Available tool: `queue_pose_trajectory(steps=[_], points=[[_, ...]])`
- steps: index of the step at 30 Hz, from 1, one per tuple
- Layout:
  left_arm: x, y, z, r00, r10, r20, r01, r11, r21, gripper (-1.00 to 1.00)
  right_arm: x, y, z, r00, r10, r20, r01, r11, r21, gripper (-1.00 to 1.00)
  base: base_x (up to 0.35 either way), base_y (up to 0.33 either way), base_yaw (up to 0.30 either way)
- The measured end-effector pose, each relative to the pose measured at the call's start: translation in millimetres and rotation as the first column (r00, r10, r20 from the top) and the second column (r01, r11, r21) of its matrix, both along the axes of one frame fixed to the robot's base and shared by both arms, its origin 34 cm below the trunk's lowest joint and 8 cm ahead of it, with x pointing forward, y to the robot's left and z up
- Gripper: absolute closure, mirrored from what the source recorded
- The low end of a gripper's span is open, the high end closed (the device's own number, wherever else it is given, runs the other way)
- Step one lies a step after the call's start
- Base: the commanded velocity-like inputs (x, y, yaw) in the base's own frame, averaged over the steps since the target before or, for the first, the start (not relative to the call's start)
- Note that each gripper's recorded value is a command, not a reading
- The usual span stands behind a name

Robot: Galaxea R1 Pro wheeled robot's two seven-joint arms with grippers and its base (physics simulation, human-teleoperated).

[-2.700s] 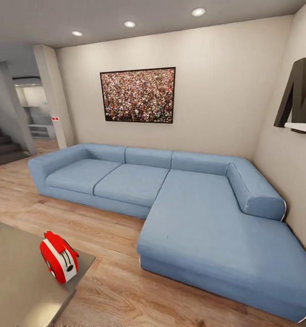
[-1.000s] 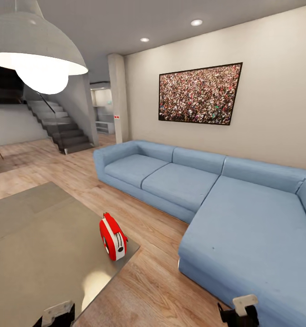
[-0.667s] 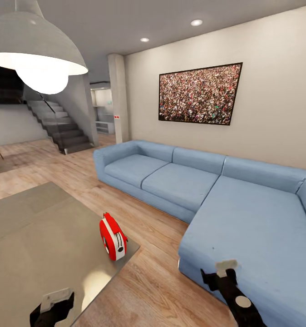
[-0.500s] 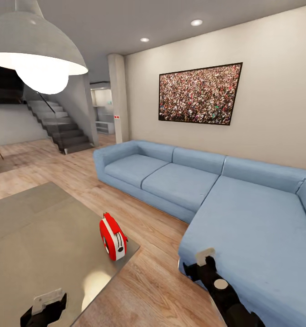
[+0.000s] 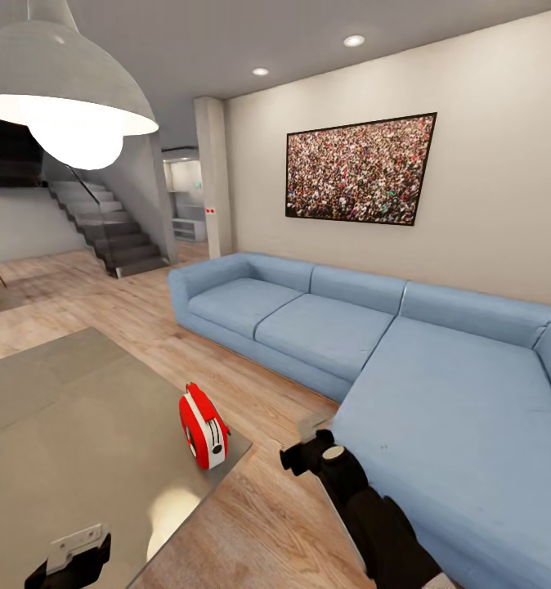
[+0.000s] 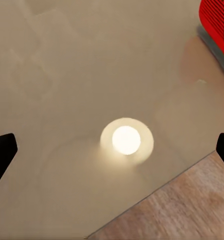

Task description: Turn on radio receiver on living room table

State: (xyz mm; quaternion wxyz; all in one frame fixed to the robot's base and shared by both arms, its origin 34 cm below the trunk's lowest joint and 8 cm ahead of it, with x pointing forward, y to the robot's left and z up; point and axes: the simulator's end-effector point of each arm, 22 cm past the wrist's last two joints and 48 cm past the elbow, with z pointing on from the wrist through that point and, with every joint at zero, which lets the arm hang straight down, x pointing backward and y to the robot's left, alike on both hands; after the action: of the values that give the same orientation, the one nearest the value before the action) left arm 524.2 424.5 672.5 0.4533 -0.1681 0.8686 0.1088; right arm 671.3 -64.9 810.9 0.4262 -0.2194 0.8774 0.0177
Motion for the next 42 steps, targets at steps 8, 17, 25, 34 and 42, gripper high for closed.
queue_pose_trajectory(steps=[8, 17, 25, 34, 42], points=[[-1.7, -0.6, -3.0, 1.0, 0.001, -0.006, -0.001, 1.0, -0.003, -1.0, -8.3, 18.1, -1.0, 0.999, 0.055, 0.0, -0.054, 0.998, -0.034, -1.0, 0.0, 0.0, 0.092], [-1.8, -0.8, -3.1, 1.0, 0.001, -0.007, -0.001, 1.0, -0.004, -1.0, -8.8, 19.0, -1.2, 0.998, 0.057, -0.001, -0.057, 0.998, -0.035, -1.0, 0.0, 0.0, 0.289], [-1.8, -1.5, -3.3, 1.0, 0.002, -0.006, -0.002, 1.0, -0.006, -1.0, -6.4, 14.0, 0.1, 0.999, 0.046, 0.005, -0.046, 0.998, -0.04, -1.0, 0.02, 0.0, 0.298], [-1.8, -1.4, -3.3, 1.0, 0.001, -0.007, -0.001, 1.0, -0.005, -1.0, 11.1, -15.7, 8.6, 0.999, -0.038, 0.035, 0.038, 0.999, 0.008, -1.0, 0.278, 0.0, 0.13], [-1.8, -1.4, -3.3, 1.0, 0.001, -0.006, -0.001, 1.0, -0.005, -1.0, 24.5, -47.8, 13.5, 0.991, -0.125, 0.04, 0.123, 0.99, 0.064, -1.0, 0.236, 0.0, 0.002]])
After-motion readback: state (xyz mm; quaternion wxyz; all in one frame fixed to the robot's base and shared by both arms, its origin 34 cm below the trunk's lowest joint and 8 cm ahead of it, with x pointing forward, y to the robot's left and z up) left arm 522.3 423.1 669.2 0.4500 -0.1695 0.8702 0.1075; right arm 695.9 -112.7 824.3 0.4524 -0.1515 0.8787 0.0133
